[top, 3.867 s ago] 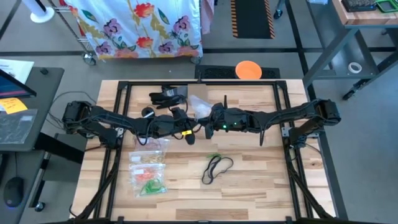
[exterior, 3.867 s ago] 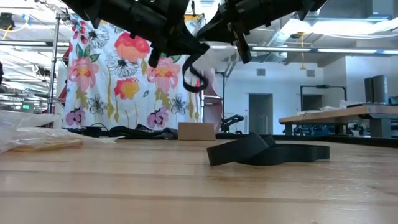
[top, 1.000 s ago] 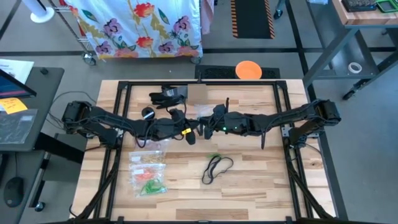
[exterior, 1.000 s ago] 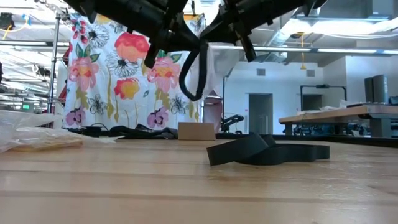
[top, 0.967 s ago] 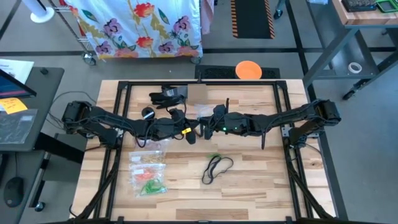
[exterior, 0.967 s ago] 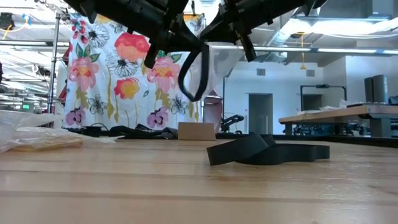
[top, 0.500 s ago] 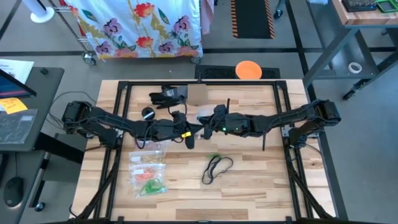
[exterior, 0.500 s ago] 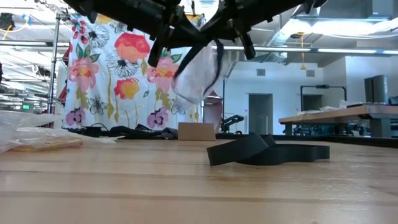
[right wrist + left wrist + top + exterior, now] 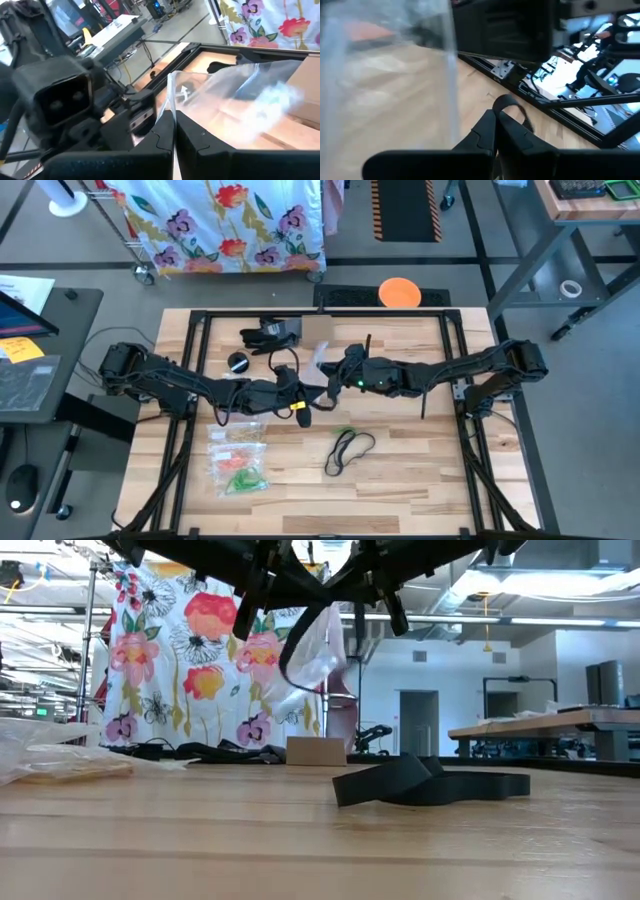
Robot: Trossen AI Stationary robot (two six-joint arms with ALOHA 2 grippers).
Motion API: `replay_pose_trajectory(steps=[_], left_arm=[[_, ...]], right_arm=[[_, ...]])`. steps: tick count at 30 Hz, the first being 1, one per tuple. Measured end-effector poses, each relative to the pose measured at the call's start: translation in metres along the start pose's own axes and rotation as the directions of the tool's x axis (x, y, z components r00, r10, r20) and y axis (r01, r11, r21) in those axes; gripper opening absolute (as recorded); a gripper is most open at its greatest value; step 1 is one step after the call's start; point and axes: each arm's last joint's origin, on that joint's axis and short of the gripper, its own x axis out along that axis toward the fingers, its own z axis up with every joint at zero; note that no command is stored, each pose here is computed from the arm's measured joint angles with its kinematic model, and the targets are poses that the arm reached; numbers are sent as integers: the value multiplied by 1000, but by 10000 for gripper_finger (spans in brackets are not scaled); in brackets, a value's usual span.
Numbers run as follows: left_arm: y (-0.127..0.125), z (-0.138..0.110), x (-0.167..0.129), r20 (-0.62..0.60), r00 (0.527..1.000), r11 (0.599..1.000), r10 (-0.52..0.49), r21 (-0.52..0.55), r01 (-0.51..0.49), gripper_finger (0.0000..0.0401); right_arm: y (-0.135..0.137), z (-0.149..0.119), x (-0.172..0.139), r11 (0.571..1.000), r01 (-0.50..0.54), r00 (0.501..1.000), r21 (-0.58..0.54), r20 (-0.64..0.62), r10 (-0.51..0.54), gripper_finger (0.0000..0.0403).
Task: Sort rubber bands
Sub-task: Put the black rubber band into the transparent zip bag
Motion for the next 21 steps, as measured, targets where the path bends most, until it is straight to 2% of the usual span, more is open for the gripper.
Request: replay_pose_trajectory(steps=[10,15,21], left_arm=[[5,4,3,-1,1000,1000,-9,-4,9,0],[13,6,7,-8,999,1000,31,-5,-31,0],[23,9,10,-6,998,996,68,-54,-69,0]], right_arm=[[0,1,0,1000,-3,1000,5,4,3,1],[1,0,0,1000,-6,1000,6,6,6,1],[5,-3,-2,1000,-18,1000,2,-2,18,1]])
